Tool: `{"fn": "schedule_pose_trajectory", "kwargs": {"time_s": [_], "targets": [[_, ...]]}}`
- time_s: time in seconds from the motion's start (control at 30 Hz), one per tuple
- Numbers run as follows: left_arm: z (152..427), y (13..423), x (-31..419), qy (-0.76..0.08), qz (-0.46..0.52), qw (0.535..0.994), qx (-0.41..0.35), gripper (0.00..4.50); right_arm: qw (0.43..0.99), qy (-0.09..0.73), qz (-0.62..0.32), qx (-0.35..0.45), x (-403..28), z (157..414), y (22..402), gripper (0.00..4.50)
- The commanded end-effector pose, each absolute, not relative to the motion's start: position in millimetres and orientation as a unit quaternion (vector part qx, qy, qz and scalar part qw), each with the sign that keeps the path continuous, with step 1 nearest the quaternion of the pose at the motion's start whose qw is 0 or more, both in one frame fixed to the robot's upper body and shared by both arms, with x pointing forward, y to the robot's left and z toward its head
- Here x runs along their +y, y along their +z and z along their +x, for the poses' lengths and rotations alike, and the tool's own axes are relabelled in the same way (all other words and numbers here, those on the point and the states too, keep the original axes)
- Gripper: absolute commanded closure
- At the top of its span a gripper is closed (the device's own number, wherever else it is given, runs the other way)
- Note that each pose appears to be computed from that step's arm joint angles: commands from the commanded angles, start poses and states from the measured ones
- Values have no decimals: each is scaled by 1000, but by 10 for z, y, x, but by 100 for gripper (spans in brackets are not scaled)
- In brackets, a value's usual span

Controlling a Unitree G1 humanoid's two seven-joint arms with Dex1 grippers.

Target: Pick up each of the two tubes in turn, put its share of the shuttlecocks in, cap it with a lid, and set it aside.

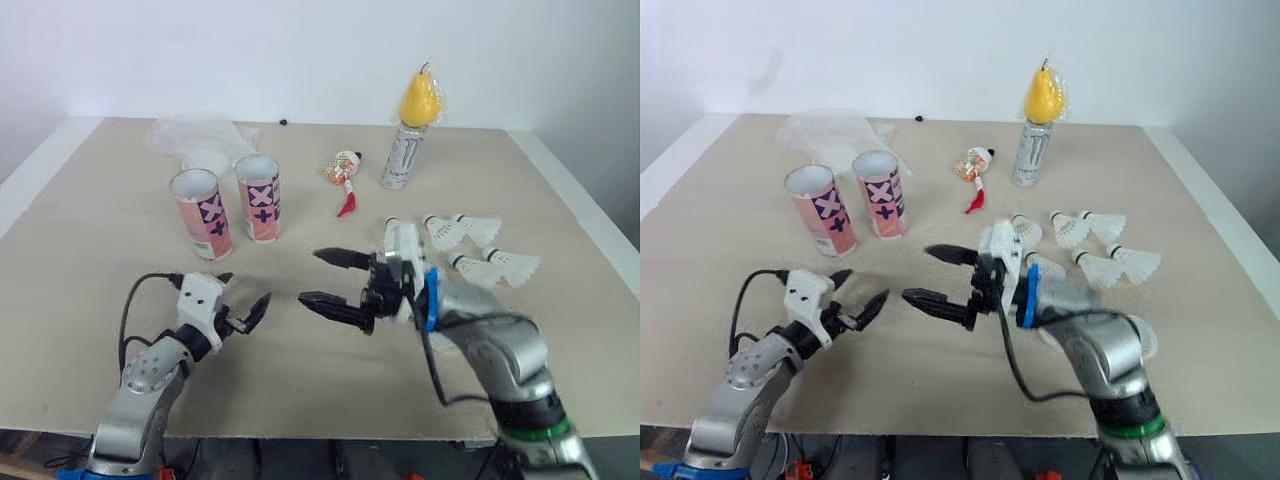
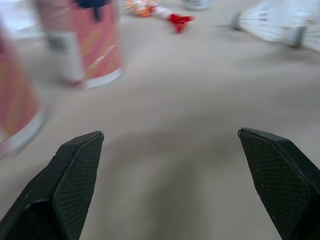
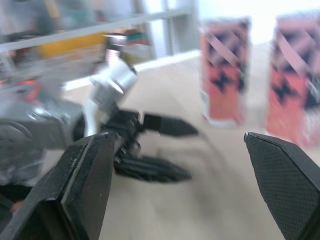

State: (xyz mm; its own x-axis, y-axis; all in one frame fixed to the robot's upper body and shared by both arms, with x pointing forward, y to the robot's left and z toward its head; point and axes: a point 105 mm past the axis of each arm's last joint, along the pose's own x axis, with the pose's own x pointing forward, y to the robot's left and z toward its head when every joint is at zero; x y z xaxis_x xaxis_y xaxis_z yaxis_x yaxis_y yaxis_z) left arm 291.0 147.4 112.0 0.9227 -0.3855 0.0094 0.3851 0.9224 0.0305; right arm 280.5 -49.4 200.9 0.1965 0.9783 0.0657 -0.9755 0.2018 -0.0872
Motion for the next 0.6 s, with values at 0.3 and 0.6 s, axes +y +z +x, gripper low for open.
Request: {"fn": "schedule_pose_trajectory", "kwargs": {"time_s": [0.3,0.6], "targets": [[3157,1339,1953,-86,22,995,-50,0,760,643,-53,-74,-617,3412,2014,6],[3285,1353,1964,-175,20,984,-33,0,725,661,-146,-126,-562,3448,1960,6]]}}
